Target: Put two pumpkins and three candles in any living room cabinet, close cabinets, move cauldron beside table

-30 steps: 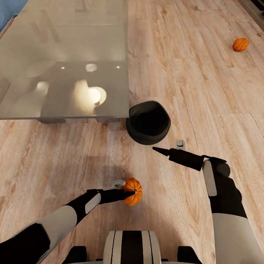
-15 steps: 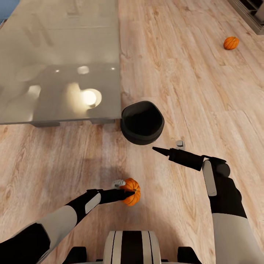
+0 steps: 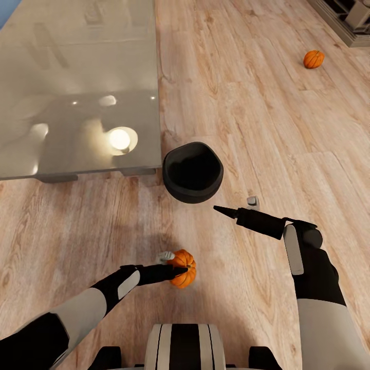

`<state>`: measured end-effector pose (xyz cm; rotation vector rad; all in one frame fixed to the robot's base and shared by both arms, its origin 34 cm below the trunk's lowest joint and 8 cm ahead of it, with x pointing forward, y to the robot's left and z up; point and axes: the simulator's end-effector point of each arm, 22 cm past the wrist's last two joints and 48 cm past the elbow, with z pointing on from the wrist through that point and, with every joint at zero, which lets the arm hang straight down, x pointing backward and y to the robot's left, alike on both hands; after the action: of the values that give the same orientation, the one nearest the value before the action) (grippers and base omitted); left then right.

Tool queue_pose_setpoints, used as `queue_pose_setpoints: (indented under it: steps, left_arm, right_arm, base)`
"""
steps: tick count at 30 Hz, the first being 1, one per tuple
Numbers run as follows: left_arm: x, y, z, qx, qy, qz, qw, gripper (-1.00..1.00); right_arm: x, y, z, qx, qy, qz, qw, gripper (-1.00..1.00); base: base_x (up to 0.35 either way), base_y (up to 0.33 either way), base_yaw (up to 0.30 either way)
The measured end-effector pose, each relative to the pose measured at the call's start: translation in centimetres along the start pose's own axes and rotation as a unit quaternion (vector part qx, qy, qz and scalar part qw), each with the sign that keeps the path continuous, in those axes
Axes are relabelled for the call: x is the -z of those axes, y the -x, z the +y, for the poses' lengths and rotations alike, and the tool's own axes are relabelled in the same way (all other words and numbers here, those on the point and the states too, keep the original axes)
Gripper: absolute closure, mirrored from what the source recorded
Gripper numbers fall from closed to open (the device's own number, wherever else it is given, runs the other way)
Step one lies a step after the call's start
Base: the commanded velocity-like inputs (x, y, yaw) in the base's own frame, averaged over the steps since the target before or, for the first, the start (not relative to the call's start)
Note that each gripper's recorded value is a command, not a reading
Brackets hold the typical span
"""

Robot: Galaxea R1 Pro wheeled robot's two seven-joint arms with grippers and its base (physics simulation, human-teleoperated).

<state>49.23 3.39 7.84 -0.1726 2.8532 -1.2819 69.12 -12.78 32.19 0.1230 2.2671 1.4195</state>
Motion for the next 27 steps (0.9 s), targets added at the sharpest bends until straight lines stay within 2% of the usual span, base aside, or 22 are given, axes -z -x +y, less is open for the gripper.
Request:
queue_pose_setpoints:
  steps: [3,7,9,16,21,27]
  left_arm:
    - [0.0,0.8,-1.0,-0.008,-0.014,-0.008,0.9998,1.00]
    - [1.6,3.5,-1.6,-0.039,-0.028,-0.028,0.9984,1.00]
    - [2.3,4.1,-1.5,-0.046,-0.031,-0.033,0.9979,1.00]
    - [2.8,4.1,-3.5,-0.051,-0.081,-0.031,0.9950,1.00]
    - [3.7,4.1,-4.0,-0.052,-0.108,-0.030,0.9923,1.00]
    - [5.5,3.8,-5.8,-0.056,-0.173,-0.025,0.9831,1.00]
  right_arm:
    - [0.0,0.0,0.1,0.000,0.001,0.000,1.0000,-1.00]
    - [0.1,0.0,0.6,0.000,0.014,0.000,0.9999,-1.00]
    - [0.1,0.1,0.8,0.000,0.019,0.000,0.9998,-1.00]
    - [0.4,0.2,0.6,0.000,0.017,-0.003,0.9998,-1.00]
    - [0.5,0.3,0.5,0.000,0.016,-0.004,0.9999,-1.00]
    - [0.5,0.4,0.4,0.003,0.015,-0.006,0.9999,-1.00]
  base:
    - [0.000,0.000,0.000]
    - [0.000,0.000,0.000]
    - [0.000,0.000,0.000]
    - [0.000,0.000,0.000]
    - [0.000,0.000,0.000]
    - [0.000,0.000,0.000]
